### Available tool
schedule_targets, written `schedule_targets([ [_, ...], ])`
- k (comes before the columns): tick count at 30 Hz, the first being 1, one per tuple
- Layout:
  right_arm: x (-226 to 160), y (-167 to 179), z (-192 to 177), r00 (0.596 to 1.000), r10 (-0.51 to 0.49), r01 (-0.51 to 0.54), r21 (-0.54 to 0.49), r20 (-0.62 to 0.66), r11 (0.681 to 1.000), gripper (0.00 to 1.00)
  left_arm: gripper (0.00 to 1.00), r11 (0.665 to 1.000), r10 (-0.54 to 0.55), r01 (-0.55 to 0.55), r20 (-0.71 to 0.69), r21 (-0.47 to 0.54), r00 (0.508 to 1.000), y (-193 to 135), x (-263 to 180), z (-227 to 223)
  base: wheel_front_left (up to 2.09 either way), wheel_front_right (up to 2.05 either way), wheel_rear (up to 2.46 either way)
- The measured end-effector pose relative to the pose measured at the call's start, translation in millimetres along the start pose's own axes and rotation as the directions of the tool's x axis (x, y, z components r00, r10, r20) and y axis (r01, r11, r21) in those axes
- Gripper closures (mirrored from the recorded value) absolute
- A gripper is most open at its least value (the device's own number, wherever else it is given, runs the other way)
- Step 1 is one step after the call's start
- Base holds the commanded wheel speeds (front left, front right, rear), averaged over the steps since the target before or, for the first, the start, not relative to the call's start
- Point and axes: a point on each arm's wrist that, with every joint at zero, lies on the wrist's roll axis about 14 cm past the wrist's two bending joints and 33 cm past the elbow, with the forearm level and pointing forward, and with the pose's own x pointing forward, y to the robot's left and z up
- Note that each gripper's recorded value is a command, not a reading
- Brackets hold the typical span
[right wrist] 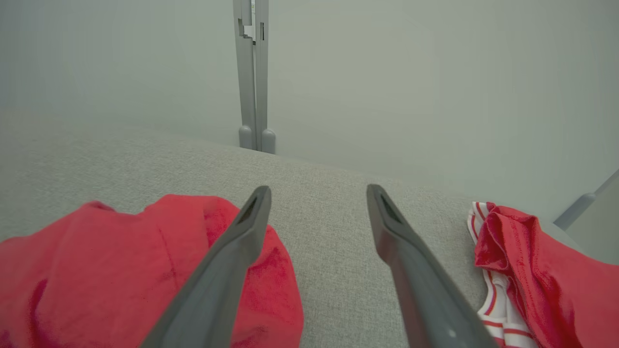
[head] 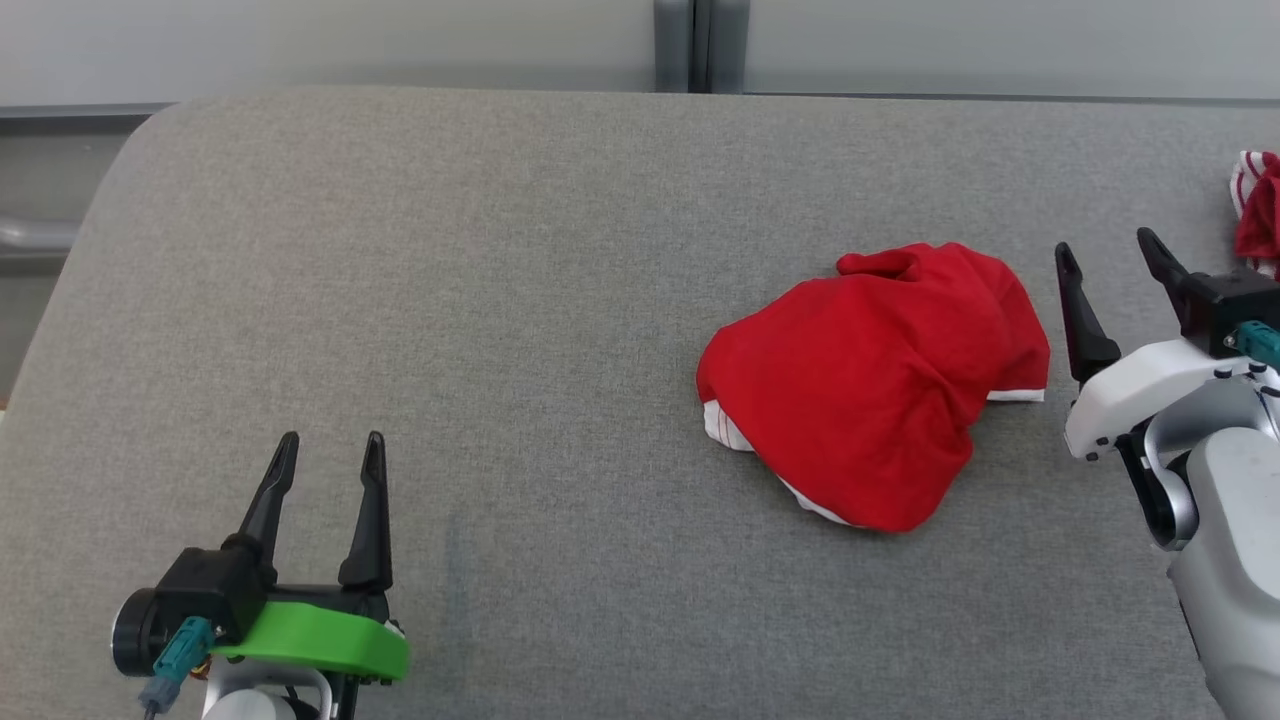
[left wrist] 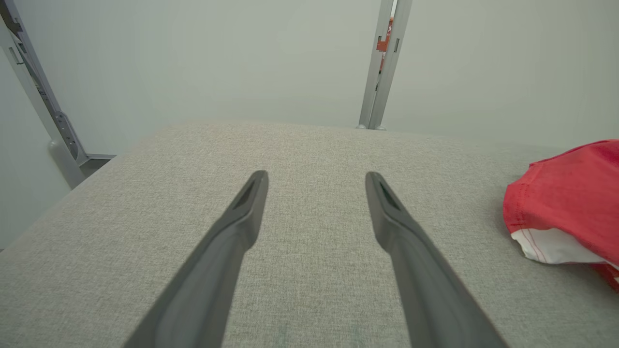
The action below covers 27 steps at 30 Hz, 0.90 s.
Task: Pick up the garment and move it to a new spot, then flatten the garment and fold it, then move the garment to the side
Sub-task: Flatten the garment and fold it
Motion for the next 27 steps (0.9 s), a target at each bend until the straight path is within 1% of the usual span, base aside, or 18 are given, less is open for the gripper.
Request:
schedule_targets([
  [3, 8.2, -4.5, -28.2, 0.996, -0.004, 0.005, 0.008, -0.090, 1.000, 0.00, 0.00, 1.000, -0.006, 0.006, -0.011, -0.002, 1.000, -2.0, 6.3, -4.1, 0.00, 0.00, 0.00],
  [7, 15.4, 1.7, -62.9, 0.982, 0.015, -0.011, 0.023, -0.187, 1.000, 0.00, 0.00, 1.000, -0.005, 0.005, -0.023, -0.003, 1.000, -1.5, 12.6, -8.6, 0.00, 0.00, 0.00],
  [12, 12.7, 19.4, -111.6, 0.945, 0.049, -0.028, 0.070, -0.323, 0.997, 0.00, 0.00, 1.000, 0.019, -0.019, -0.045, -0.001, 0.999, 6.6, 14.5, -15.9, 0.00, 0.00, 0.00],
  [15, 11.0, 34.6, -127.3, 0.926, 0.077, -0.036, 0.115, -0.371, 0.993, 0.00, 0.00, 1.000, 0.031, -0.031, -0.054, -0.002, 0.998, 10.1, 13.4, -18.4, 0.00, 0.00, 0.00],
  [16, 10.8, 36.8, -129.5, 0.922, 0.081, -0.037, 0.122, -0.379, 0.992, 0.29, 0.00, 0.999, 0.033, -0.033, -0.055, -0.002, 0.998, 10.7, 13.2, -18.6, 0.00, 0.00, 0.00],
  [17, 11.5, 38.1, -129.2, 0.922, 0.085, -0.040, 0.126, -0.378, 0.991, 0.88, 0.00, 0.999, 0.035, -0.035, -0.055, -0.002, 0.998, 11.0, 12.8, -18.8, 0.00, 0.00, 0.00],
  [18, 11.4, 39.5, -129.1, 0.921, 0.089, -0.043, 0.128, -0.378, 0.991, 1.00, 0.00, 0.999, 0.035, -0.036, -0.054, -0.003, 0.998, 11.0, 12.7, -18.6, 0.00, 0.00, 0.00],
  [23, 12.1, 42.1, -119.5, 0.935, 0.099, -0.058, 0.130, -0.339, 0.990, 1.00, 0.00, 0.999, 0.035, -0.035, -0.045, -0.007, 0.998, 9.9, 12.6, -15.5, 0.00, 0.00, 0.00],
  [27, 20.4, 34.4, -92.7, 0.963, 0.093, -0.069, 0.099, -0.254, 0.993, 1.00, 0.00, 0.999, 0.029, -0.030, -0.028, -0.012, 0.999, 6.8, 11.9, -10.1, 0.00, 0.00, 0.00],
])
